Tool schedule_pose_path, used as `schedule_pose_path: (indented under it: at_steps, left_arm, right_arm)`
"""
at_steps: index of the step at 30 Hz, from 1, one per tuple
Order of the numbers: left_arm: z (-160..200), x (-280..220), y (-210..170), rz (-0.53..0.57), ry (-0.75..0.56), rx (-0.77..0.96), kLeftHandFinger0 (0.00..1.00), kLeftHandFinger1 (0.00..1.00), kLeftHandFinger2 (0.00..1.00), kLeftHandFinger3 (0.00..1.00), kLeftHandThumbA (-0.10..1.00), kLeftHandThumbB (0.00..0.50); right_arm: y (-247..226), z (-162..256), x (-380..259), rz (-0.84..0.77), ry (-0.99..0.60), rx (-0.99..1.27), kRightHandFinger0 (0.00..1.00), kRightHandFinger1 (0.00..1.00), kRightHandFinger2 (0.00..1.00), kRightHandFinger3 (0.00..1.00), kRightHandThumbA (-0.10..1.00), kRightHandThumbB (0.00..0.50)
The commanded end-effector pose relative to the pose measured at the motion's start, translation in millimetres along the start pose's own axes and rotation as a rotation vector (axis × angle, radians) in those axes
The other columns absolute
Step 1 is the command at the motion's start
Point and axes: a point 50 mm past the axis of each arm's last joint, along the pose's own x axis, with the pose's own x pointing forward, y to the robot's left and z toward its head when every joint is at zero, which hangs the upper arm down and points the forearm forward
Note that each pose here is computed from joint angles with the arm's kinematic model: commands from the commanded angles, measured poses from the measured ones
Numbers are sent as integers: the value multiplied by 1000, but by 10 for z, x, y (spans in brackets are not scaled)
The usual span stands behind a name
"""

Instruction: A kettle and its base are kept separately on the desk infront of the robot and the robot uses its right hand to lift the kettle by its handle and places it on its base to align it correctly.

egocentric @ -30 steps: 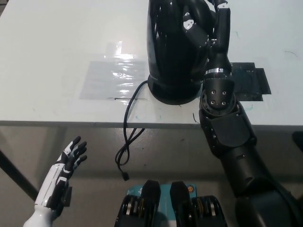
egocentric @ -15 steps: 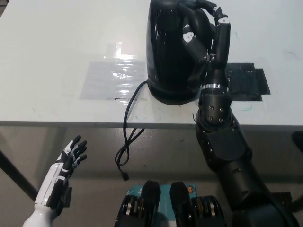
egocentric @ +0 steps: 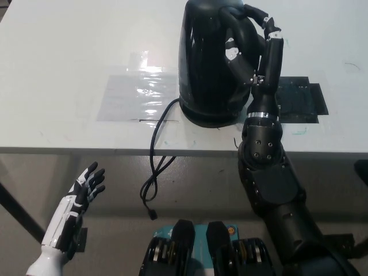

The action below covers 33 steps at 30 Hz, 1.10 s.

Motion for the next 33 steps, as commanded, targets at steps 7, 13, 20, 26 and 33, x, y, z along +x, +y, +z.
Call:
schedule_pose_path:
  at_steps: [7, 13, 20, 26, 33]
  left_arm:
    - [133, 55, 49, -13, -62, 14, 1000, 1000, 1000, 1000, 940, 41]
    - [138, 72, 60, -16, -67, 13, 1000, 1000, 1000, 1000, 946, 51]
    - [150, 90, 72, -19, -66, 27, 1000, 1000, 1000, 1000, 959, 50]
    - [160, 96, 75, -18, -68, 20, 1000, 1000, 1000, 1000, 957, 45]
    - [170, 111, 80, -13, -68, 14, 1000, 1000, 1000, 1000, 954, 63]
  right_arm:
    - [52, -359, -186, 63, 102, -153, 0, 180, 554, 637, -100, 143]
    - [83, -453, -199, 69, 146, -189, 0, 148, 531, 618, -100, 142]
    - [138, -450, -206, 73, 152, -186, 0, 134, 521, 608, -100, 144]
    - [60, -499, -239, 83, 172, -175, 91, 298, 701, 792, -64, 133]
    - [-110, -586, -278, 317, 179, -195, 1000, 1000, 1000, 1000, 889, 500]
